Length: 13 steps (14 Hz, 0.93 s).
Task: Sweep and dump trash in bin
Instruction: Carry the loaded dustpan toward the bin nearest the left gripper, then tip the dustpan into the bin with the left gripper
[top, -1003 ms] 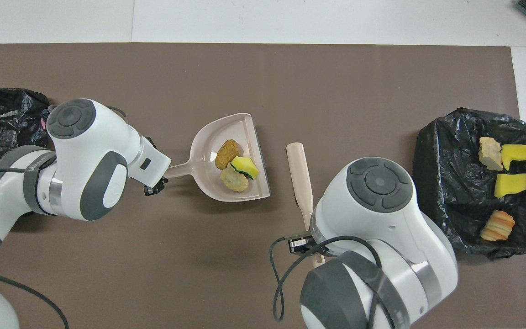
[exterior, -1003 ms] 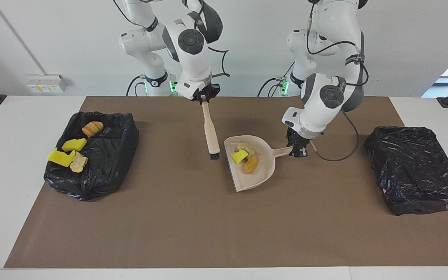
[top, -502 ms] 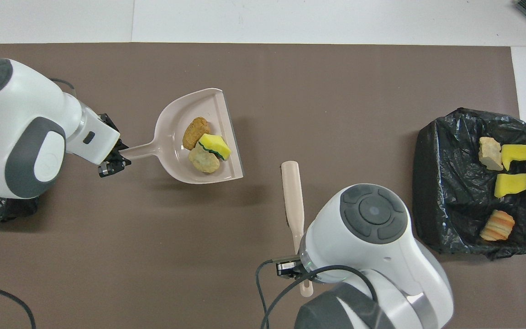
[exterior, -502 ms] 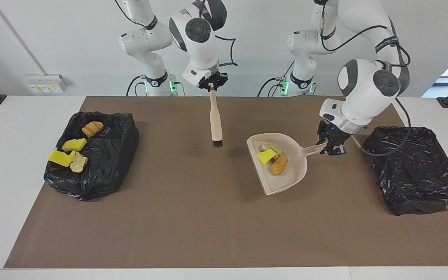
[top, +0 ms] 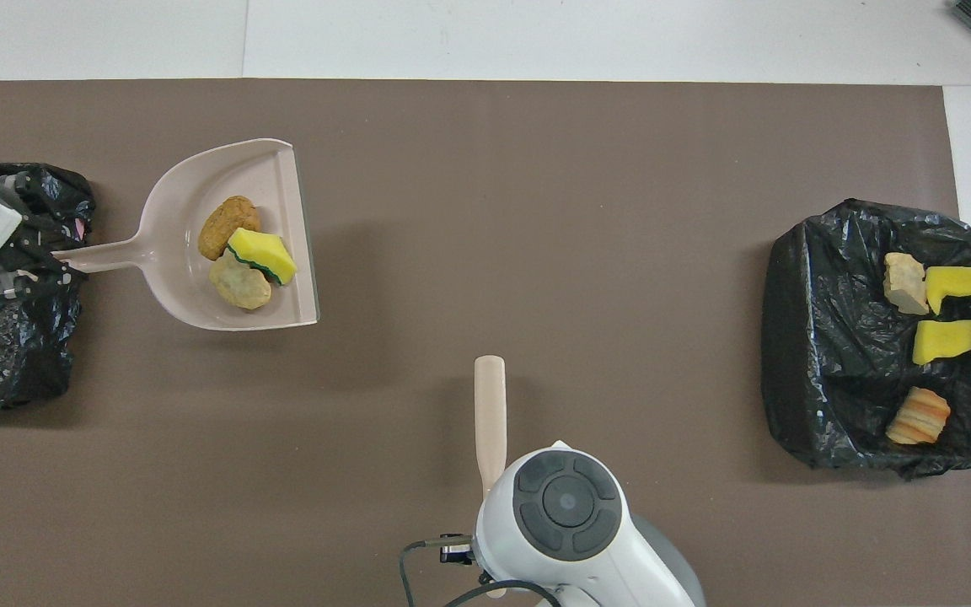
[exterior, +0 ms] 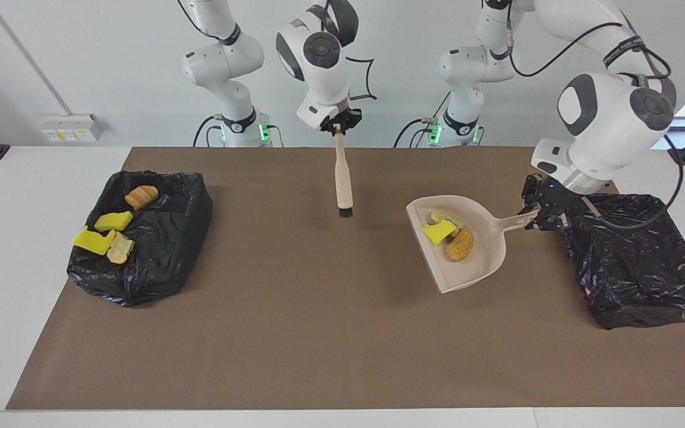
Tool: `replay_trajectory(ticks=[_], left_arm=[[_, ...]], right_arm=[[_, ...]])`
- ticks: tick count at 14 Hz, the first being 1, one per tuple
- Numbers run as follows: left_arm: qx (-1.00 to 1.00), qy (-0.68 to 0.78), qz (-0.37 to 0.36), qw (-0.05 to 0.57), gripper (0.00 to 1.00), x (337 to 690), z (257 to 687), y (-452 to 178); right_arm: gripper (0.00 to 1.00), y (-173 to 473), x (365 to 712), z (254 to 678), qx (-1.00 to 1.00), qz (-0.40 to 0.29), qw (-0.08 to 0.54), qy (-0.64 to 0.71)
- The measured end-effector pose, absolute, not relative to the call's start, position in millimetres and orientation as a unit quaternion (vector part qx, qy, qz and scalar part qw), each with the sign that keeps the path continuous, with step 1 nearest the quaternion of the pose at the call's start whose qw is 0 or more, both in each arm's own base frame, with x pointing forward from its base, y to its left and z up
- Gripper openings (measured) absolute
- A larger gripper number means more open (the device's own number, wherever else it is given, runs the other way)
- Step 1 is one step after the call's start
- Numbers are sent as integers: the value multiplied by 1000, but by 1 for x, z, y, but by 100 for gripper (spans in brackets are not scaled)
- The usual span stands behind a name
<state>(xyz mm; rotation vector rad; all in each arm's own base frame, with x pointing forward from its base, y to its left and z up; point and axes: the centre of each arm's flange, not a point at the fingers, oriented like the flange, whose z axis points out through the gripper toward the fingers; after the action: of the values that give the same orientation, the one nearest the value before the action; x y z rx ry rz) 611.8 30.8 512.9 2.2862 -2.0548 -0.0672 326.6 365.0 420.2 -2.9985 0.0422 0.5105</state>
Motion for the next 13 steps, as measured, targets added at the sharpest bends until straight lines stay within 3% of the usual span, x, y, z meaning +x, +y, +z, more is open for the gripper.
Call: replay_trajectory(ticks=[7,10,13], left_arm=[[700,-714,-10,14,32,580,518,219],[683,-729,-31,-23,32,558,525,286],[674,-732,-72,-75,32,561,534,322]], right_arm=[[26,371,306,380,-986,158,44,12],[26,379,305,365,-987,152,47,9],[26,386,304,350,-987,151,47,7]])
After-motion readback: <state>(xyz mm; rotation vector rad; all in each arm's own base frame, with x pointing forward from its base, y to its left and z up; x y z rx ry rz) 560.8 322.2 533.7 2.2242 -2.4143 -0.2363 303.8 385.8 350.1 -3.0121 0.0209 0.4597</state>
